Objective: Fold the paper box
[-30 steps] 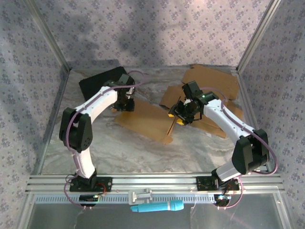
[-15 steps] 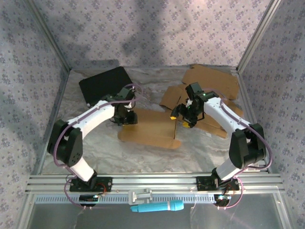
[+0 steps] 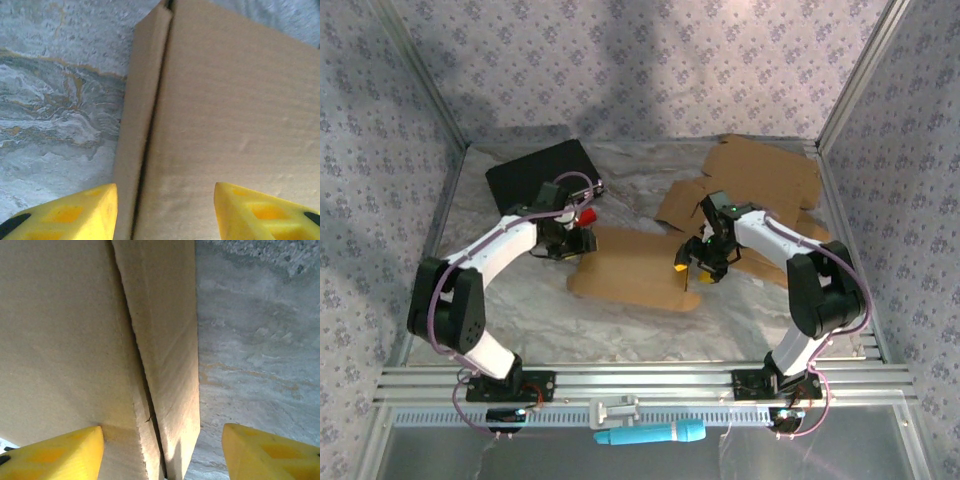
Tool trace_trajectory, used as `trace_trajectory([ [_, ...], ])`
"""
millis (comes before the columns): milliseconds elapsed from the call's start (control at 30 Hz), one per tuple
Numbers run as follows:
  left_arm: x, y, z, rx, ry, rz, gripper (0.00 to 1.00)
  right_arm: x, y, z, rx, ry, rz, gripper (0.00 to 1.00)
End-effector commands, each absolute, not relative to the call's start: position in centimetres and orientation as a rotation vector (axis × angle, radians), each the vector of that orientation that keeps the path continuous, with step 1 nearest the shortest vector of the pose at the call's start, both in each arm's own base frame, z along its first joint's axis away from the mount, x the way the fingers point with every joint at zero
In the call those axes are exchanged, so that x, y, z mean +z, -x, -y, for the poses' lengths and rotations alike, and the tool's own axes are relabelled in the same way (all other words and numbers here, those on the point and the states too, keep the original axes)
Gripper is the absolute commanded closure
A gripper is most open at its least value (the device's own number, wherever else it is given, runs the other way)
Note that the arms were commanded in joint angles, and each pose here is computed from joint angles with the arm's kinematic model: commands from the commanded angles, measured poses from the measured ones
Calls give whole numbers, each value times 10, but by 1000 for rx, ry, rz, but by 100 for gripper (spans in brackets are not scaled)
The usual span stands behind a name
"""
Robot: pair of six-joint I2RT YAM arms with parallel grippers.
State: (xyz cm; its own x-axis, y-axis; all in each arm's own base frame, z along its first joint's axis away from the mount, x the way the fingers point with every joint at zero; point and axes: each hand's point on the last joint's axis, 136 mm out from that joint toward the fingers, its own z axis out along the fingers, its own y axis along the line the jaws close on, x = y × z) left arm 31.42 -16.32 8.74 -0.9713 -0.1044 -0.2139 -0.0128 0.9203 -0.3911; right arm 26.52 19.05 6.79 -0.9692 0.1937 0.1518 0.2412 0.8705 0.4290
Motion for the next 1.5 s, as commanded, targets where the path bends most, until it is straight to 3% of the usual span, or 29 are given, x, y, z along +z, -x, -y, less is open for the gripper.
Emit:
trace_trajectory([
  [0, 88, -321, 163, -612, 47, -2813, 47, 50, -258, -184, -617, 331, 2919, 38],
  [233, 86, -320, 169, -674, 36, -2793, 48, 40, -253, -178, -563, 342, 2913, 47],
  [433, 75, -315, 165, -647, 39, -2820, 56, 44, -255, -177, -569, 349, 2920, 55],
  [733, 68, -309, 162, -644, 56, -2818, 70, 51, -258, -175, -632, 273, 2942, 56],
  [1133, 64, -302, 160, -664, 99, -2793, 82, 64, -300, -168, -1075, 234, 3103, 37],
  [1467, 49, -288, 142, -628, 182, -2808, 87, 69, -306, -184, -1351, 147, 3091, 21],
])
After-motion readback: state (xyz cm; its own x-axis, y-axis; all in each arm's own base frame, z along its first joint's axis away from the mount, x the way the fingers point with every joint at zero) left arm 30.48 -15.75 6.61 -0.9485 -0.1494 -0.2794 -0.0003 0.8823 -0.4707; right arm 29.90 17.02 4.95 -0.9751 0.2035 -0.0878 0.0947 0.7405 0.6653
